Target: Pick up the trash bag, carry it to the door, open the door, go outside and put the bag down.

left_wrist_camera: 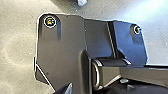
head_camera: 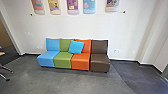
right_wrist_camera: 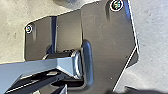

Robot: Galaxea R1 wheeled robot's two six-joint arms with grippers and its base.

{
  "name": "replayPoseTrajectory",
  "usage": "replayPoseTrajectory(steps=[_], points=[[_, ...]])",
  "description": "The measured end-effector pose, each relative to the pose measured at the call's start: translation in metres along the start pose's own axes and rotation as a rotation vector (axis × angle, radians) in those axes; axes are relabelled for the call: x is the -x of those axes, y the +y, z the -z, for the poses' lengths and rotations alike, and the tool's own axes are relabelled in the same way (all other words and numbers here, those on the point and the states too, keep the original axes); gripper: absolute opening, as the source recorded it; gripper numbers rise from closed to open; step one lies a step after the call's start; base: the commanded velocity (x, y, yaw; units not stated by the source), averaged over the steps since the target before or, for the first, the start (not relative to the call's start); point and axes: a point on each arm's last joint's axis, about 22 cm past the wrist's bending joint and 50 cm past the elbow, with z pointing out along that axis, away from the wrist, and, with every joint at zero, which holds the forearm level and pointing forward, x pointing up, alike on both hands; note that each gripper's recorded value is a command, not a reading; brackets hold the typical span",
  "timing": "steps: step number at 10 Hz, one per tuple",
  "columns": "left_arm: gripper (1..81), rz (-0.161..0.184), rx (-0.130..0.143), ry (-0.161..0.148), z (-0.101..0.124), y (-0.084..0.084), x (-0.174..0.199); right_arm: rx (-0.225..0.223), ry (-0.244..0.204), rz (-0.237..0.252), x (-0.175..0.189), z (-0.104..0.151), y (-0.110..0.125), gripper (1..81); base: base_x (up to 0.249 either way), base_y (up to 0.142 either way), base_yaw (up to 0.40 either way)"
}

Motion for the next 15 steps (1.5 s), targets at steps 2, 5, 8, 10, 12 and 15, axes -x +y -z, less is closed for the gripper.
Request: replayPoseTrajectory(steps=[2, 5, 8, 10, 12, 15], points=[[81.1, 0.000, 0.000, 0.000, 0.000, 0.000, 0.000, 0.001, -0.003, -0.002, 0.003, 0.000, 0.001, 81.1, 0.039, 0.000, 0.000], [81.1, -0.002, -0.002, 0.008, 0.000, -0.002, -0.007, 0.000, -0.002, -0.002, 0.001, 0.000, 0.000, 81.1, 0.000, 0.000, 0.000], [81.1, 0.002, -0.006, -0.003, 0.002, -0.006, 0.002, -0.005, -0.009, -0.005, 0.007, 0.002, 0.001, 81.1, 0.000, 0.000, 0.000], [81.1, 0.003, -0.006, 0.002, 0.008, -0.015, 0.000, -0.022, -0.010, -0.008, 0.005, 0.006, -0.001, 81.1, 0.000, 0.000, 0.000], [81.1, 0.003, 0.001, 0.004, 0.019, -0.028, -0.001, -0.059, -0.017, -0.014, 0.005, 0.013, -0.007, 81.1, 0.000, 0.000, 0.000], [81.1, -0.001, 0.026, 0.013, 0.036, -0.038, -0.008, -0.139, -0.028, -0.024, 0.000, 0.030, -0.026, 81.1, 0.000, 0.000, 0.000]])
